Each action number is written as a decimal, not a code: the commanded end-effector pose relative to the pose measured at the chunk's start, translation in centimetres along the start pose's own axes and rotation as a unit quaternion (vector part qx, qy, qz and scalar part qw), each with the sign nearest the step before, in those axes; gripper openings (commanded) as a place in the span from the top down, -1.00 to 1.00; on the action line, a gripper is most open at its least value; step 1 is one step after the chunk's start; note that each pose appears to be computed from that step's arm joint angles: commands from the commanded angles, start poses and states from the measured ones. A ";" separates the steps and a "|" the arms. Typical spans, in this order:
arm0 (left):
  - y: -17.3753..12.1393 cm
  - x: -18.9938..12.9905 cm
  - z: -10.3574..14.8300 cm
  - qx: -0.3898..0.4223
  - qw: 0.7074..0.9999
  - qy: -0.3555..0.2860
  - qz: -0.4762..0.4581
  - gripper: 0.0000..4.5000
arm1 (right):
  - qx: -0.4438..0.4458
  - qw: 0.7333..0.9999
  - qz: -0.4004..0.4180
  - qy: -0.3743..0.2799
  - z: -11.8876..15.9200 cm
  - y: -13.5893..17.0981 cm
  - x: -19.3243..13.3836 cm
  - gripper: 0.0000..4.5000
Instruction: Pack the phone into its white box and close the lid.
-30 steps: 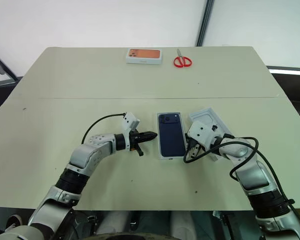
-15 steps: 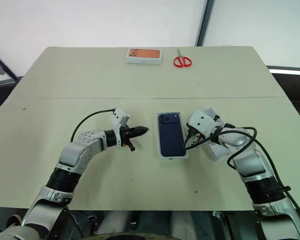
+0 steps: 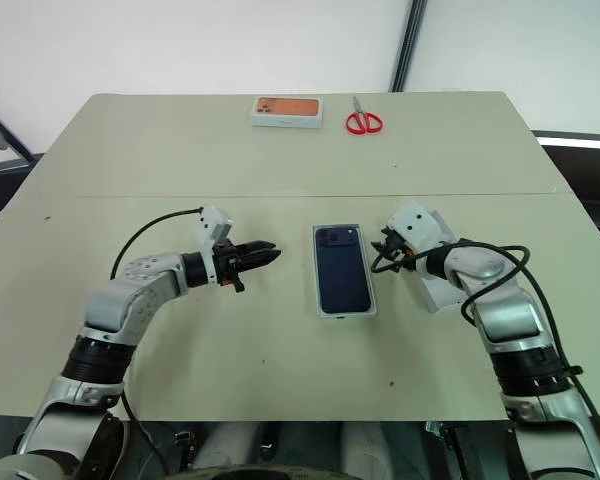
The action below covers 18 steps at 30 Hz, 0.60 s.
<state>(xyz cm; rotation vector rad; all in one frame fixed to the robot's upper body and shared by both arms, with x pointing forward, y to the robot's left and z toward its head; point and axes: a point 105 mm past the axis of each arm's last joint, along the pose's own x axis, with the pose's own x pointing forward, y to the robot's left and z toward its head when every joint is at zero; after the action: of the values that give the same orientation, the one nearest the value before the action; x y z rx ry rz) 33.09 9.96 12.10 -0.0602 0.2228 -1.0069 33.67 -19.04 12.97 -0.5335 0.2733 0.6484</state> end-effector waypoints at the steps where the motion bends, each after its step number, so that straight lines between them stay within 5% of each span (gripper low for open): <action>1: 0.0 -1.7 2.5 0.024 0.999 -0.043 -0.024 -0.33 | 0.012 0.999 -0.047 -0.014 1.7 -1.9 -2.3 -0.54; 3: 0.0 -2.3 2.8 0.026 0.998 -0.044 -0.034 -0.82 | 0.014 0.999 -0.041 -0.005 1.6 -1.4 -2.8 -1.00; 4: 0.0 -2.4 2.9 0.026 0.998 -0.044 -0.037 -0.99 | 0.016 0.999 -0.038 -0.004 1.6 -1.2 -3.0 -1.00; 18: -1.3 -5.2 1.9 0.120 0.987 -0.048 -0.095 -0.99 | 0.094 0.977 -0.138 0.131 -2.3 0.9 -5.5 -1.00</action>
<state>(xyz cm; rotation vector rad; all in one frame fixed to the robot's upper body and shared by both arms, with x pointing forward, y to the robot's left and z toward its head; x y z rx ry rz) 30.15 13.62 13.80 0.0436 0.0640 -1.1879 28.56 -22.28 11.83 -0.4669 0.5341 0.3240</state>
